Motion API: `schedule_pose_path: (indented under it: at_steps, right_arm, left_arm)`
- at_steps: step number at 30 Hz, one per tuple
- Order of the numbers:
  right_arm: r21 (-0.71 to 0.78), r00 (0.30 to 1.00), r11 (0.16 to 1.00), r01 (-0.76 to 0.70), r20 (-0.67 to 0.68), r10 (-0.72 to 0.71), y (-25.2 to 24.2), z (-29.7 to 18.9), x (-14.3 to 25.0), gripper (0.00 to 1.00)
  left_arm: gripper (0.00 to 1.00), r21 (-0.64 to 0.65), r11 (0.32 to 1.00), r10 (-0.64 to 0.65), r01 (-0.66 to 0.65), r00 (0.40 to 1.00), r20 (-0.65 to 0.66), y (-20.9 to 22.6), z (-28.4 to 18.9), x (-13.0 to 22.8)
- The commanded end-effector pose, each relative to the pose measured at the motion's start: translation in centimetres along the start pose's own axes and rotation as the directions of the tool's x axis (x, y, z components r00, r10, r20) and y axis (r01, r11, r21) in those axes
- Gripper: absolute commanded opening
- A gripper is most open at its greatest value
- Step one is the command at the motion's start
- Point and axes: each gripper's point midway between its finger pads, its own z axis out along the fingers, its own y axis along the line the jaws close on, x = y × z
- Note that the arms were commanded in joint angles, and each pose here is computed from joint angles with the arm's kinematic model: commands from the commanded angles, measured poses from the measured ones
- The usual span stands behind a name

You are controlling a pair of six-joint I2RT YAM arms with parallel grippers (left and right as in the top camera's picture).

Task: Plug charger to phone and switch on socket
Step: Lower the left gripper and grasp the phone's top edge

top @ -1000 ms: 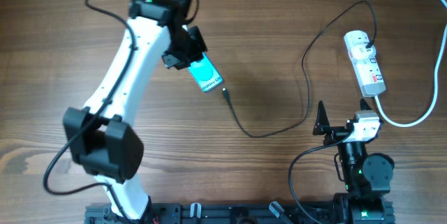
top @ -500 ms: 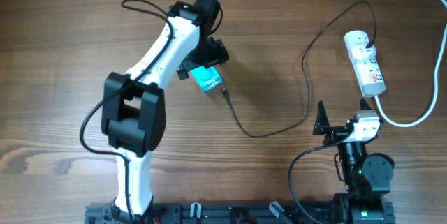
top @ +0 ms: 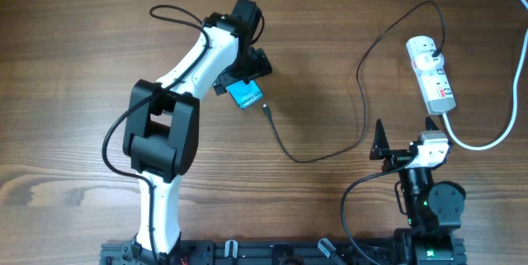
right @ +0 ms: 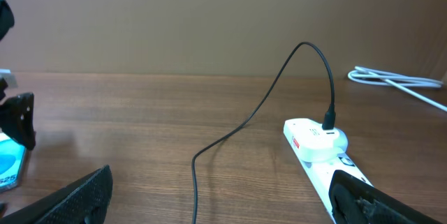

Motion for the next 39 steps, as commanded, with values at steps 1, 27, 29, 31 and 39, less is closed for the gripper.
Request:
schedule_pose_path:
  at_steps: [1, 27, 29, 31, 39]
  right_arm:
    - [-0.020, 1.000, 1.000, 0.014, -0.001, -0.014, 0.4, 0.0, 0.0, 1.00]
    - [-0.020, 1.000, 1.000, 0.014, -0.001, -0.014, 0.4, 0.0, 0.0, 1.00]
    - [-0.020, 1.000, 1.000, 0.014, -0.001, -0.014, 0.4, 0.0, 0.0, 1.00]
    - [-0.020, 1.000, 1.000, 0.014, -0.001, -0.014, 0.4, 0.0, 0.0, 1.00]
    - [-0.020, 1.000, 1.000, 0.014, -0.001, -0.014, 0.4, 0.0, 0.0, 1.00]
  left_arm:
    - [1.00, -0.053, 0.999, -0.012, 0.011, 1.000, -0.021, 1.4, 2.4, 1.0]
    - [0.80, -0.125, 0.992, 0.000, 0.013, 0.995, 0.104, 2.9, 3.5, -0.9]
    - [0.65, -0.144, 0.989, 0.001, 0.011, 0.997, 0.083, 3.4, 3.5, -0.4]
    - [0.62, -0.162, 0.987, 0.002, 0.009, 0.998, 0.064, 3.8, 3.5, 0.1]
    - [0.64, -0.182, 0.983, -0.029, -0.005, 0.983, -0.183, 5.1, 2.9, 5.3]
